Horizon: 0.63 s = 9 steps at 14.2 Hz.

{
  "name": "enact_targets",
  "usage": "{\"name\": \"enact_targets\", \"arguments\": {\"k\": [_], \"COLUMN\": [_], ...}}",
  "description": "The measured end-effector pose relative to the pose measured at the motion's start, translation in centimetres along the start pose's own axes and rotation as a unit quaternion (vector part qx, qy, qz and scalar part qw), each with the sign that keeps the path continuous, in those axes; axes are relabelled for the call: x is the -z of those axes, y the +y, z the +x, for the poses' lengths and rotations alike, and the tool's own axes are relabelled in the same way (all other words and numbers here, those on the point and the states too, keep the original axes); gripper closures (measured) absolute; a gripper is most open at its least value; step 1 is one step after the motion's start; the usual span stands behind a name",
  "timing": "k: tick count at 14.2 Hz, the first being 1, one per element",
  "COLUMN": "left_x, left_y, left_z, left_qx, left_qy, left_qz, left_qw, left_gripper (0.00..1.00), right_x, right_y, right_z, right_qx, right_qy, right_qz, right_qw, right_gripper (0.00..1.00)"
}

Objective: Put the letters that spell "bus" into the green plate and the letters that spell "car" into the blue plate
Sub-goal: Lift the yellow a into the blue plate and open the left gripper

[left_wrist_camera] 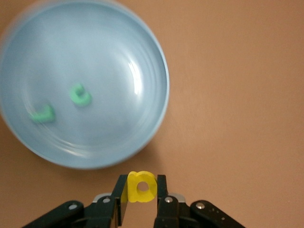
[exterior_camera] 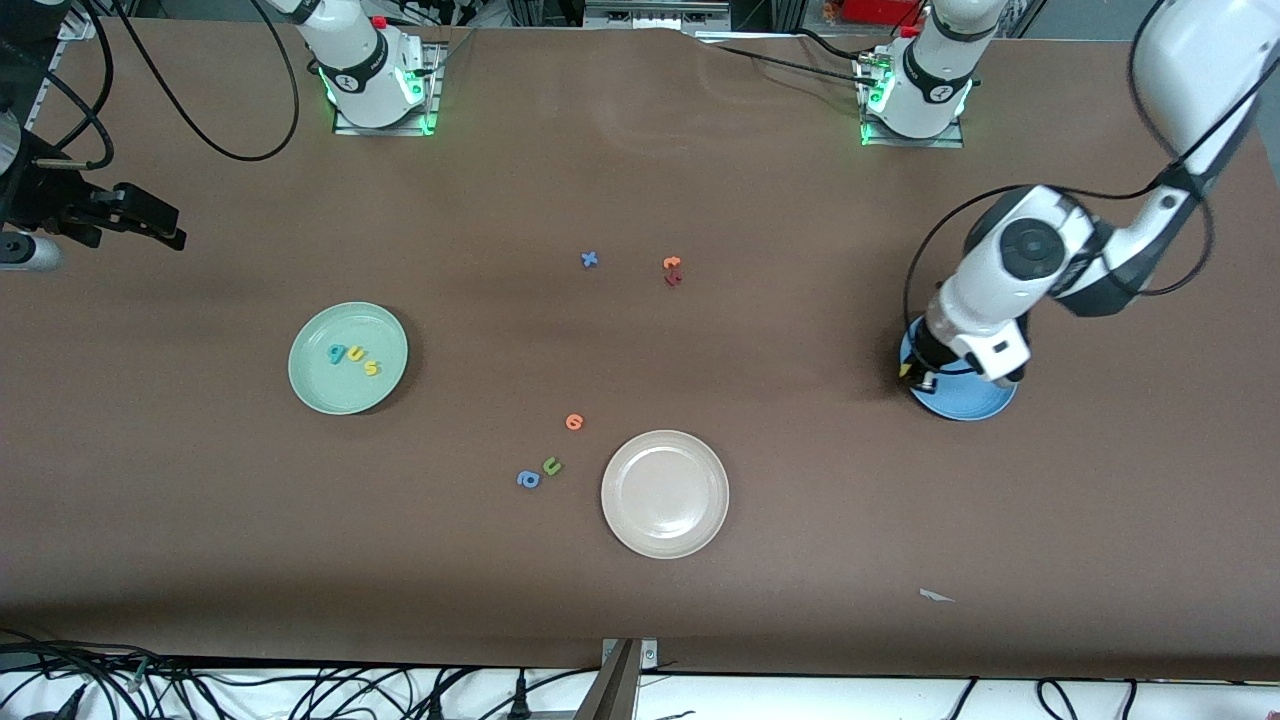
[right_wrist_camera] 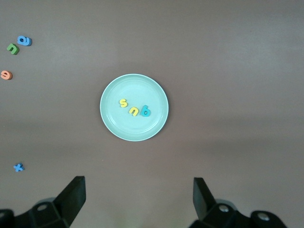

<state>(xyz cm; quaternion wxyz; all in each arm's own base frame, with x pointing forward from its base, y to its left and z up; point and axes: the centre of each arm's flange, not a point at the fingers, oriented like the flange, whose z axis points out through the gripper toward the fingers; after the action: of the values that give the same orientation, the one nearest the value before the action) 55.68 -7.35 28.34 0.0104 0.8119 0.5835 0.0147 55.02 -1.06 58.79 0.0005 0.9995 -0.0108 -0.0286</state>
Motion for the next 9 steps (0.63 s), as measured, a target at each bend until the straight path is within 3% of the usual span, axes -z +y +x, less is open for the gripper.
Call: {"name": "enact_targets", "arguments": {"k": [4,8,9], "left_x": [0.6,-2.6,-2.7], "left_y": [-4.3,-6.5,-6.4], "left_z": [7.4,9.1,9.0], "left_qx": [-0.12,-0.166,-0.17], "left_qy": [-0.015,-0.036,-0.037], "left_qz": [0.078,0.107,0.106], "left_qw": [0.99,0.98,0.979], "left_gripper": [0.72,0.72,0.68], "right_x": [0.0,0.0,0.0], "right_y": [0.0,0.0,0.0], "right_z": [0.0,0.0,0.0], "right_qx": [0.0,0.0,0.0], "right_qy": [0.0,0.0,0.0], "right_qz": [0.0,0.0,0.0], "right_qw": [1.0,1.0,1.0], "right_gripper": [0.0,0.0,0.0]}}
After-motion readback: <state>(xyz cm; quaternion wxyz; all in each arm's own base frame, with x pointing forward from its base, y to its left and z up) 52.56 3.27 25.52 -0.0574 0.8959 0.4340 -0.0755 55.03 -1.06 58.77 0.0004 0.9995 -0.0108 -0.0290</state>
